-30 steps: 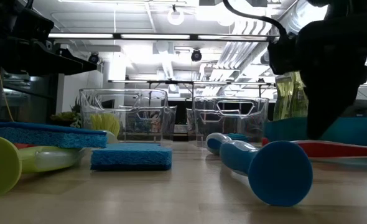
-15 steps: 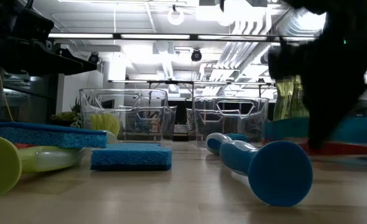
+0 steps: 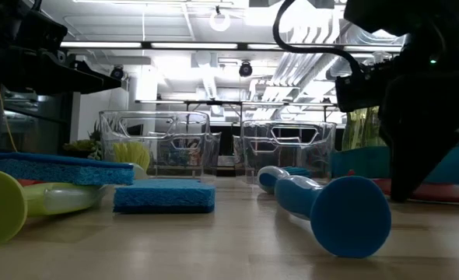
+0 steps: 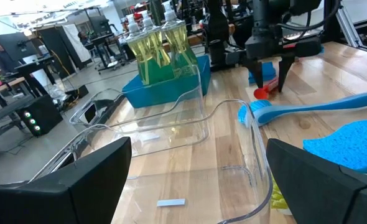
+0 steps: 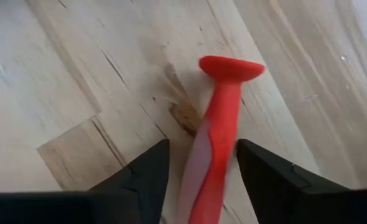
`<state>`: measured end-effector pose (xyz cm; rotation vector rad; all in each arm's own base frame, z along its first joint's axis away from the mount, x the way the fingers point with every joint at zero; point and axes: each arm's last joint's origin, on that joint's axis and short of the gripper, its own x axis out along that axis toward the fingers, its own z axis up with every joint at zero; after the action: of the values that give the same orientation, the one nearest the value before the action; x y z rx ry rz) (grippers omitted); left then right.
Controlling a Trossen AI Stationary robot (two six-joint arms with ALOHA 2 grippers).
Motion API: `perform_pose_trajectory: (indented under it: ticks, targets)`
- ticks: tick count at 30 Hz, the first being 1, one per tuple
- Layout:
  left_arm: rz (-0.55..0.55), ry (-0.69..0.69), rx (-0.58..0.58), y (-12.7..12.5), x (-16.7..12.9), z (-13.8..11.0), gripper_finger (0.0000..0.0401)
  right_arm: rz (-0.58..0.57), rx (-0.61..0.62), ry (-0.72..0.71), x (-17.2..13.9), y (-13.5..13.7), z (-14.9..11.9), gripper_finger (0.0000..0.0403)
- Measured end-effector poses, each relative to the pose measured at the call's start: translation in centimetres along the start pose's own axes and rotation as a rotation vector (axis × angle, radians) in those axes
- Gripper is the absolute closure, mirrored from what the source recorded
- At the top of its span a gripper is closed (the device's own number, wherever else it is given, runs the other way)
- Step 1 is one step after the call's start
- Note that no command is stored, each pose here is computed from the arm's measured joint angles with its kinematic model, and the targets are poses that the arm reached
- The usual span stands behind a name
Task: Pick & Place Kitchen Sink Supplies
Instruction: Put the right red dishwashing brush into the right transparent bin
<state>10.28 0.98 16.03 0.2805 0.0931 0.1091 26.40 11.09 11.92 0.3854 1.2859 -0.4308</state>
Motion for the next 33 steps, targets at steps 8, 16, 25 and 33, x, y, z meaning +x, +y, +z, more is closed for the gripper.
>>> perform_pose_trajectory:
  ticks: [8, 16, 25, 33]
  targets:
    - [0.0, 0.0, 0.0, 0.0, 0.0, 0.0, 0.0034, -0.01, -0.006, -0.019, 0.2, 0.5, -0.6, 0.0279]
    - [0.0, 0.0, 0.0, 0.0, 0.0, 0.0, 0.0034, -0.016, -0.01, -0.027, 0.1, 0.7, -1.0, 0.0304]
    - [0.0, 0.0, 0.0, 0.0, 0.0, 0.0, 0.0034, -0.006, 0.006, -0.049, -0.5, 0.5, -0.9, 0.0304]
    - [0.0, 0.0, 0.0, 0.0, 0.0, 0.0, 0.0034, 0.038, 0.009, -0.107, -2.9, 0.1, -0.6, 0.0304]
